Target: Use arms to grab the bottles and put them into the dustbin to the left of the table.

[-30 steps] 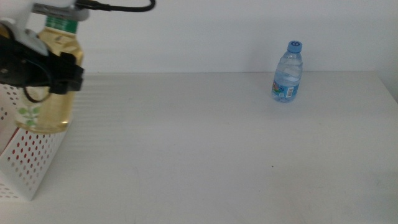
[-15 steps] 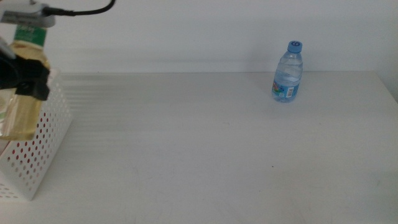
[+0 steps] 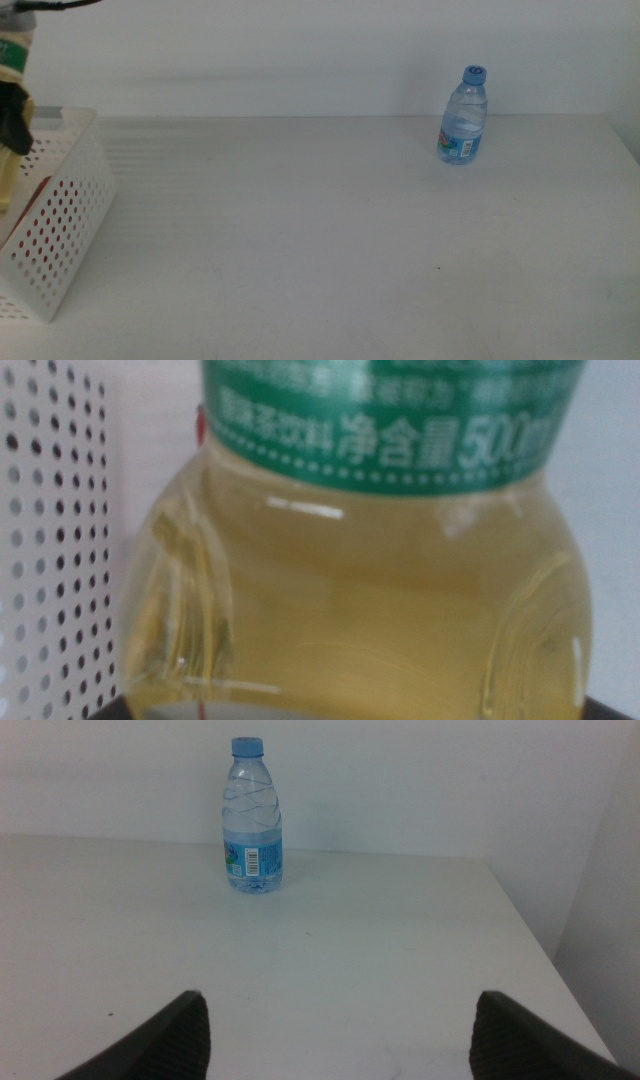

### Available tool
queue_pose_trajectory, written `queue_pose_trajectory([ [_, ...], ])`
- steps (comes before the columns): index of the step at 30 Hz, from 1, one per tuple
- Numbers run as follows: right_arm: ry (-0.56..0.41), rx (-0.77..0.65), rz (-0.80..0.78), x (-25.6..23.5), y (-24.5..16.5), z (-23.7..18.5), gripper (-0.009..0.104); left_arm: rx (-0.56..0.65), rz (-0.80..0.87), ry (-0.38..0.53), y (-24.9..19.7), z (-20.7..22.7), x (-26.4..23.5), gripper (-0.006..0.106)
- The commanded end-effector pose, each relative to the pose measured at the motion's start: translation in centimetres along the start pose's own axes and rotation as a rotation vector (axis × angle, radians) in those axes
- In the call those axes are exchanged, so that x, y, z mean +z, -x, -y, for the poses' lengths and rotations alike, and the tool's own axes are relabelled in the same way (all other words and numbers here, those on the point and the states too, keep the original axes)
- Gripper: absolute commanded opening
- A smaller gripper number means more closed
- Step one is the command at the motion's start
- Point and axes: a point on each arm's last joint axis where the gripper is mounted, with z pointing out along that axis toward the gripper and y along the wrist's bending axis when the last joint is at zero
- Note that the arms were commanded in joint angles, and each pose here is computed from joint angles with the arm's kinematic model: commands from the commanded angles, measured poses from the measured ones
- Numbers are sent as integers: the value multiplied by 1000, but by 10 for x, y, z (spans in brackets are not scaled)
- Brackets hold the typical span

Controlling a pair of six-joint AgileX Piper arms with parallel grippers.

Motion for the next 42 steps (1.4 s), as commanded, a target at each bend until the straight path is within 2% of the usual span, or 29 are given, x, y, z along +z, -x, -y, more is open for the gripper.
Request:
queue_pose_trajectory([
  [1, -12, -11, 109, -3, 11, 1, 68, -18, 88, 52, 7, -14, -25, -5],
  [5, -12, -11, 109, -3, 11, 1, 68, -71, 66, 36, 11, -34, -15, -5],
  [17, -12, -11, 109, -3, 11, 1, 68, -61, -58, -5, 17, -49, 39, -5],
  [25, -12, -10, 109, -3, 11, 1, 68, -36, -141, 69, 14, -62, 62, -5],
  [33, -12, -11, 109, -3, 11, 1, 68, -57, -170, 69, 15, -67, 86, -3],
  [36, -12, -11, 109, -3, 11, 1, 68, -57, -169, 70, 17, -68, 94, 3],
  [38, -12, -11, 109, -3, 11, 1, 68, -57, -161, 72, 18, -69, 98, 12],
  [42, -12, -11, 109, -3, 11, 1, 68, -57, -159, 71, 18, -70, 100, 41],
])
